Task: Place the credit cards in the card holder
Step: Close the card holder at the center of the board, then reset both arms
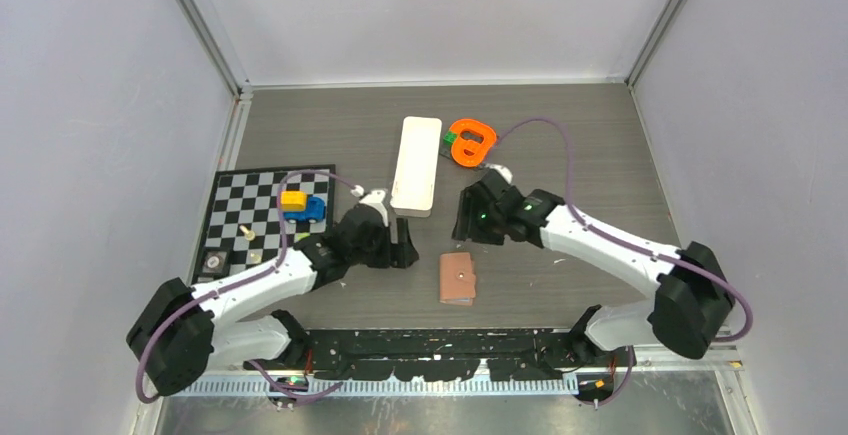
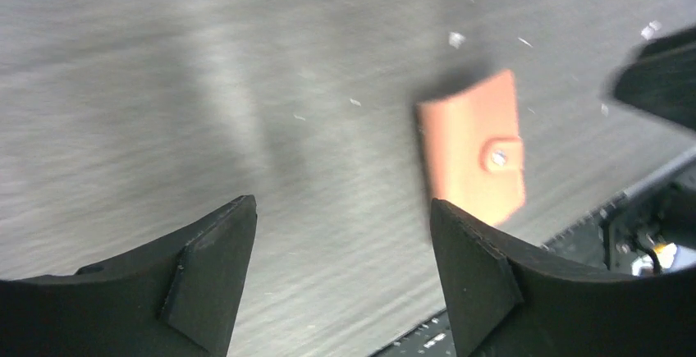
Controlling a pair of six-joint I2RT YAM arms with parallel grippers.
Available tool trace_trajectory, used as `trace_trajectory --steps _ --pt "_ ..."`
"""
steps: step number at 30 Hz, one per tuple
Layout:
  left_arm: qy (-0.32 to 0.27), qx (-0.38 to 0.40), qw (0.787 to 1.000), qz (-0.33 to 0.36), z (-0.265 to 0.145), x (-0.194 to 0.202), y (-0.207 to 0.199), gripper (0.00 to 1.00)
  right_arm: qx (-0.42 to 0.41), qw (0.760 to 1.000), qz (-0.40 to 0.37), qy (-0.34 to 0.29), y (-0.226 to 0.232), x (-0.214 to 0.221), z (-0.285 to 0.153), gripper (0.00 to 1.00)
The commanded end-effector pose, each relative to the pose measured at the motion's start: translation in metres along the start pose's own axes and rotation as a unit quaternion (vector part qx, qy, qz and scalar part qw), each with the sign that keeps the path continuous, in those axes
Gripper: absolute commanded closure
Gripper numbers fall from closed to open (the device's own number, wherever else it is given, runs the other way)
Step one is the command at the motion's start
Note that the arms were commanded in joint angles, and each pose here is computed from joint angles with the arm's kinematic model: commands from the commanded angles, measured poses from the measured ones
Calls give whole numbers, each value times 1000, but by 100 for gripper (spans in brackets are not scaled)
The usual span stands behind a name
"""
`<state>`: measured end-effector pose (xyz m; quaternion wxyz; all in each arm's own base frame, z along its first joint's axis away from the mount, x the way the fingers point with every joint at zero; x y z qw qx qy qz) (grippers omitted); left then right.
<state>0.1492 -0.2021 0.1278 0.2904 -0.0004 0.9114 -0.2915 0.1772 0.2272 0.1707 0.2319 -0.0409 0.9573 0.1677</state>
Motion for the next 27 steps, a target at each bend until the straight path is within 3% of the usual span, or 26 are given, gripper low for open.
trace_trajectory --steps 1,7,8,9,13,15,18,27 --pt "18 -48 999 -4 -15 -34 27 18 53 997 15 -48 -47 -17 -8 39" --pt "-39 -116 991 -58 -53 -92 57 10 156 972 92 -149 -125 -41 -47 30" --pt "-110 -169 979 -38 -90 -116 54 8 194 946 99 -239 -145 -46 -85 27" --pt "-131 -181 974 -36 -103 -120 52 8 208 935 95 -272 -149 -46 -99 27" --pt "-221 -166 961 -8 -151 -129 39 3 239 890 90 -377 -161 -40 -138 26" --pt "-253 -163 953 13 -173 -127 38 0 225 880 90 -408 -162 -36 -145 26" --pt "-263 -169 949 33 -186 -120 41 0 221 871 96 -429 -165 -30 -149 26" --pt "-260 -204 942 56 -187 -113 53 0 224 879 88 -411 -162 -34 -147 26"
Point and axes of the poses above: each gripper's point midway between its finger pads, its own z axis out along the fingers, its own y axis along the line the jaws close on, x = y × z, the point moved 8 cm from there along -z, back along the fingers, and after that the axes turned 7 degrees about -z, right-handed, at the moved point
